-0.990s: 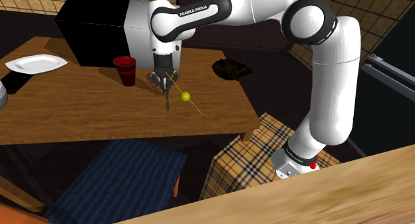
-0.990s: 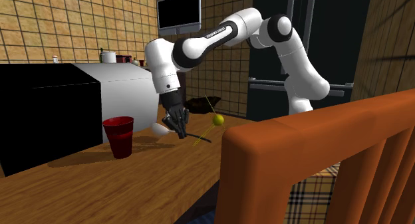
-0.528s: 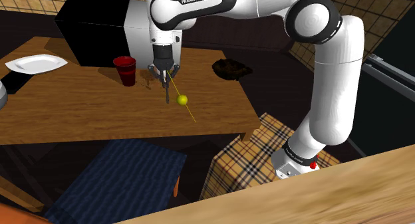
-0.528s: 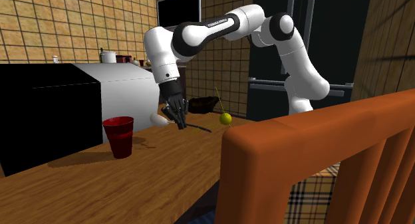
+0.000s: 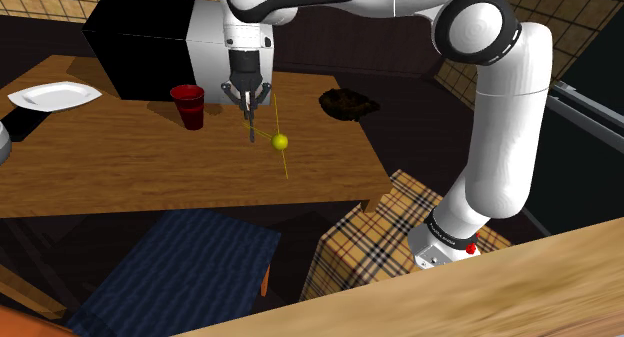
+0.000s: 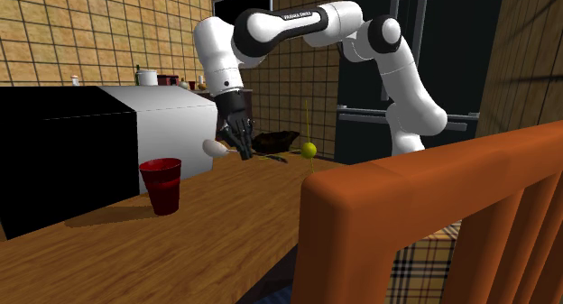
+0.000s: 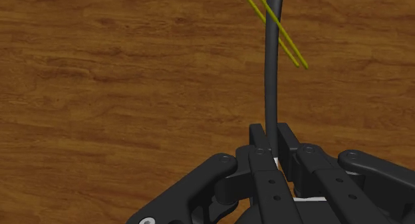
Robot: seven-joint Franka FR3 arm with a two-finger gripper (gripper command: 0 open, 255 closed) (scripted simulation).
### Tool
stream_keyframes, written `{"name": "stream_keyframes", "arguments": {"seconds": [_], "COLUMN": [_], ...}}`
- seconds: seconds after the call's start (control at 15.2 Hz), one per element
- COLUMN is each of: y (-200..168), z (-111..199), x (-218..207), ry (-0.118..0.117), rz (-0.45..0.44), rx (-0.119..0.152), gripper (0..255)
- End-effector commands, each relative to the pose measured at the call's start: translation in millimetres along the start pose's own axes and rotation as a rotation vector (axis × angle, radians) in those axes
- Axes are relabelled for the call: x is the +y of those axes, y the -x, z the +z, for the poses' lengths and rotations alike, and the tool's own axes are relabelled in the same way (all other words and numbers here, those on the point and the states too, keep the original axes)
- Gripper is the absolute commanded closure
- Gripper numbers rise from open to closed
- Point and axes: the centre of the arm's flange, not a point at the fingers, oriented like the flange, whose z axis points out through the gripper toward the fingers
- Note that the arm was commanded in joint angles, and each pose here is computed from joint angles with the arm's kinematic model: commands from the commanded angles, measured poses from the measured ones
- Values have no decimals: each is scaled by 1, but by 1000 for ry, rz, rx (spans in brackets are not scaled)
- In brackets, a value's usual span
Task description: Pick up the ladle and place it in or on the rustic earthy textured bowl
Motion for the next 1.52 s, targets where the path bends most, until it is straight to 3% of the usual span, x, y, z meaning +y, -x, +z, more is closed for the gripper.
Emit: {"name": "stream_keyframes", "arguments": {"seconds": [0.0,0.86,1.45], "y": [3,23,-7], "z": [-9,-72,-82], "x": [0,1,115], "ry": [0,0,0], "rz": [0,0,0], "rx": [0,0,0], "gripper": [255,255,255]}}
